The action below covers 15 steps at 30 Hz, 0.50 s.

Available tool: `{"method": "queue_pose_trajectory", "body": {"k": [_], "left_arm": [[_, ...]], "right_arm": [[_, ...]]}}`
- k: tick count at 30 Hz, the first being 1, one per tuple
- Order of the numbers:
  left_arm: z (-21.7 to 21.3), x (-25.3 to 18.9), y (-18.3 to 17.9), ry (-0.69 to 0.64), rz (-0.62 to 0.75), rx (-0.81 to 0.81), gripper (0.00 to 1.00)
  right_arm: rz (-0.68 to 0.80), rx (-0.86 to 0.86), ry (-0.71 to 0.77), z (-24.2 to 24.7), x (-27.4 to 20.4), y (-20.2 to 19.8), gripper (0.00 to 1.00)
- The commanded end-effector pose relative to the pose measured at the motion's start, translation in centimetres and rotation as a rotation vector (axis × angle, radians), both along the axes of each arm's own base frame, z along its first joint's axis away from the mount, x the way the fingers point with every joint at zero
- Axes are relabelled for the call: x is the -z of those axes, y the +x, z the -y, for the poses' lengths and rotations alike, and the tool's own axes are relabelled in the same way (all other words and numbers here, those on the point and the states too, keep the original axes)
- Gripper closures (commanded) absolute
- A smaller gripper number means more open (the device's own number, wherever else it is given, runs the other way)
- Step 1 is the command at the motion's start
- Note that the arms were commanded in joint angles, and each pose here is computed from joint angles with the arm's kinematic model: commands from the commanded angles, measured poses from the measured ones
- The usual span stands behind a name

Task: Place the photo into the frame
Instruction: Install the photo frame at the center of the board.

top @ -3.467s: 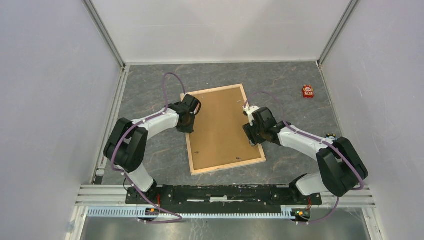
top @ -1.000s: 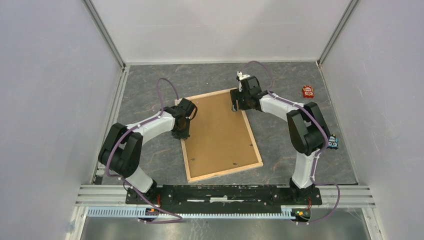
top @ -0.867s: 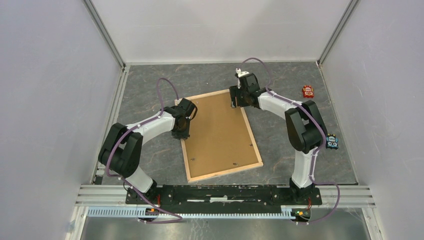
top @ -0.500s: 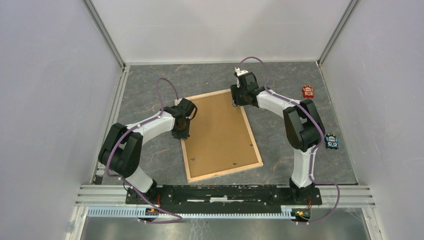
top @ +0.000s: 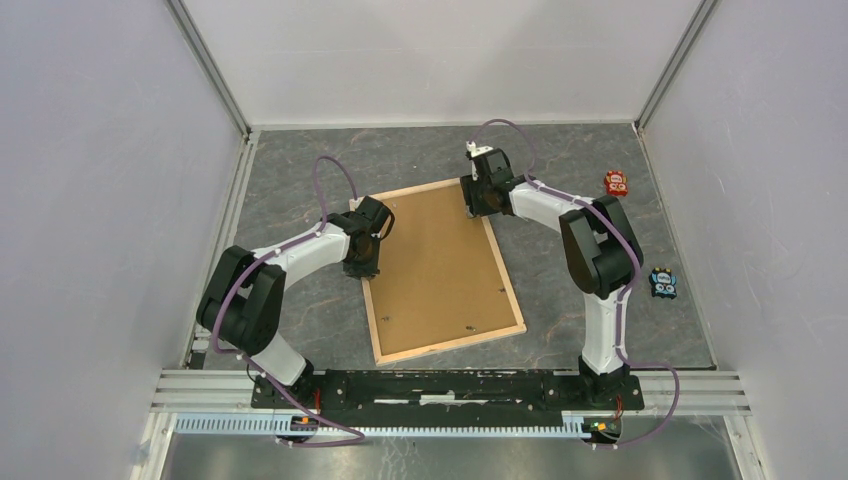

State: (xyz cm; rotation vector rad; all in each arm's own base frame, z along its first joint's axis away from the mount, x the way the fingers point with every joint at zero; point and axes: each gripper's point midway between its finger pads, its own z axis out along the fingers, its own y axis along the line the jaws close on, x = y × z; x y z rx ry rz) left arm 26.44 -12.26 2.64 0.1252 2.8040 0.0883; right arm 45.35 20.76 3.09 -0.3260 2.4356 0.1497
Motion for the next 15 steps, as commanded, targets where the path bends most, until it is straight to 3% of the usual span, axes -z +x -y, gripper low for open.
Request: {"method": "queue_pose_trajectory", "body": {"k": [1,10,15], "left_arm": [[-0.1,-0.1,-1.1,0.012,-0.037,0.051,0.98],[0.0,-0.1,-1.2,0.006,-0.040,0.054,0.98],[0.0,-0.1,-1.2,0.004,-0.040,0.054,0.98]], "right_arm": [[0.059,0.018,-0.012,0.0,-0.4,1.9,0.43],[0.073,0.045,0.004,0.0,0.5,2.3,0.40],[0.104,0.081,0.001,0.3,0.4,2.9,0.44]]}}
